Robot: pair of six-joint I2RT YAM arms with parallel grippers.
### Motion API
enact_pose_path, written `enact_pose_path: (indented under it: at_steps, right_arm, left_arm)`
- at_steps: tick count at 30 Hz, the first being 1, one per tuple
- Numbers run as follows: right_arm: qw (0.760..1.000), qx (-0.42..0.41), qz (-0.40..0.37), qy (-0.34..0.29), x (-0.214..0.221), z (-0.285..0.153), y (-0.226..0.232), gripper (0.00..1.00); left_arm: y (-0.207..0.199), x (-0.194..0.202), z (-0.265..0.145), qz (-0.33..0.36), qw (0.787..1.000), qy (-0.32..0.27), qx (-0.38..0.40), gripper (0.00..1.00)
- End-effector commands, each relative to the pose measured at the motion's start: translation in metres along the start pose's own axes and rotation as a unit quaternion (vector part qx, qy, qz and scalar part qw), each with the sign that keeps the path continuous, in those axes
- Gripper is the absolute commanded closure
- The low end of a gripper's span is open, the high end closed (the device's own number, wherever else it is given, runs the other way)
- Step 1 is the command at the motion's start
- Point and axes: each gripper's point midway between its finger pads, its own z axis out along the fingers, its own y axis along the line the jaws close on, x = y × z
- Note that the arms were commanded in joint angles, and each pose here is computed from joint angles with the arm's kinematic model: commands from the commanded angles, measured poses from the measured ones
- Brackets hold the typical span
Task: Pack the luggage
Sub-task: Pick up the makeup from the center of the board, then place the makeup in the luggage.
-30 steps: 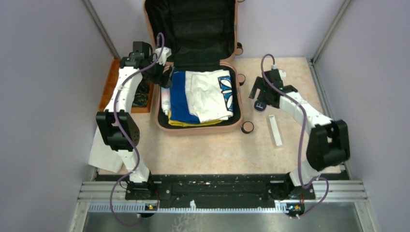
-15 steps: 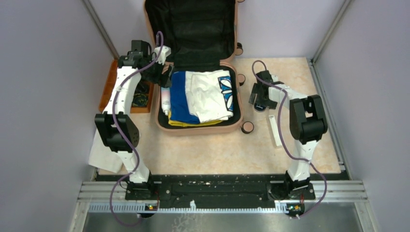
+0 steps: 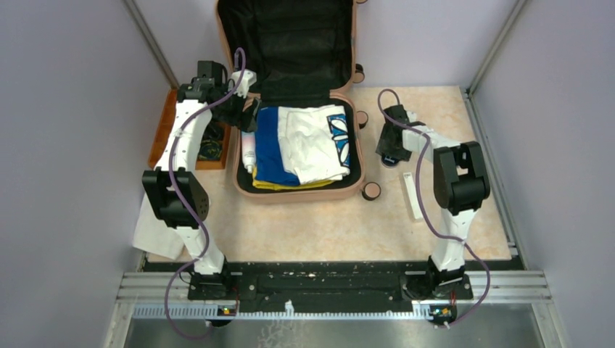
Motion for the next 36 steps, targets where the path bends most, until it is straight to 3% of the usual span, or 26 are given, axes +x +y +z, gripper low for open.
enact_pose_path:
  at_steps: [1, 4, 7, 12, 18, 22, 29, 36]
  right_arm:
    - [1.000, 0.003, 0.004, -0.011, -0.009, 0.003, -0.001, 0.53]
    - [1.000, -0.004, 0.006, -0.023, -0.016, -0.008, 0.000, 0.71]
    - [0.998, -0.038, 0.012, -0.045, -0.031, -0.037, 0.010, 0.79]
    - [0.990, -0.106, -0.032, -0.092, -0.041, -0.116, 0.051, 0.81]
    - [0.970, -0.194, -0.090, -0.119, -0.021, -0.200, 0.114, 0.83]
    - [0.944, -0.276, -0.139, -0.119, 0.011, -0.249, 0.174, 0.83]
    - [0.875, -0.419, -0.228, -0.086, 0.088, -0.311, 0.289, 0.83]
    - [0.830, -0.472, -0.288, -0.066, 0.142, -0.323, 0.367, 0.83]
  left_arm:
    - [0.002, -0.004, -0.005, 0.015, 1.000, -0.009, -0.012, 0.01]
    - [0.005, -0.002, -0.004, 0.016, 1.000, -0.006, -0.018, 0.01]
    - [0.007, -0.002, -0.003, 0.015, 1.000, -0.006, -0.021, 0.01]
    - [0.016, -0.001, 0.000, 0.010, 1.000, -0.005, -0.028, 0.01]
    - [0.027, 0.002, 0.000, -0.001, 0.999, -0.005, -0.035, 0.01]
    - [0.028, 0.003, 0.001, -0.004, 0.999, -0.003, -0.037, 0.01]
    - [0.029, 0.004, 0.002, -0.011, 0.999, -0.004, -0.041, 0.01]
    - [0.039, 0.011, -0.001, -0.034, 0.998, -0.003, -0.049, 0.01]
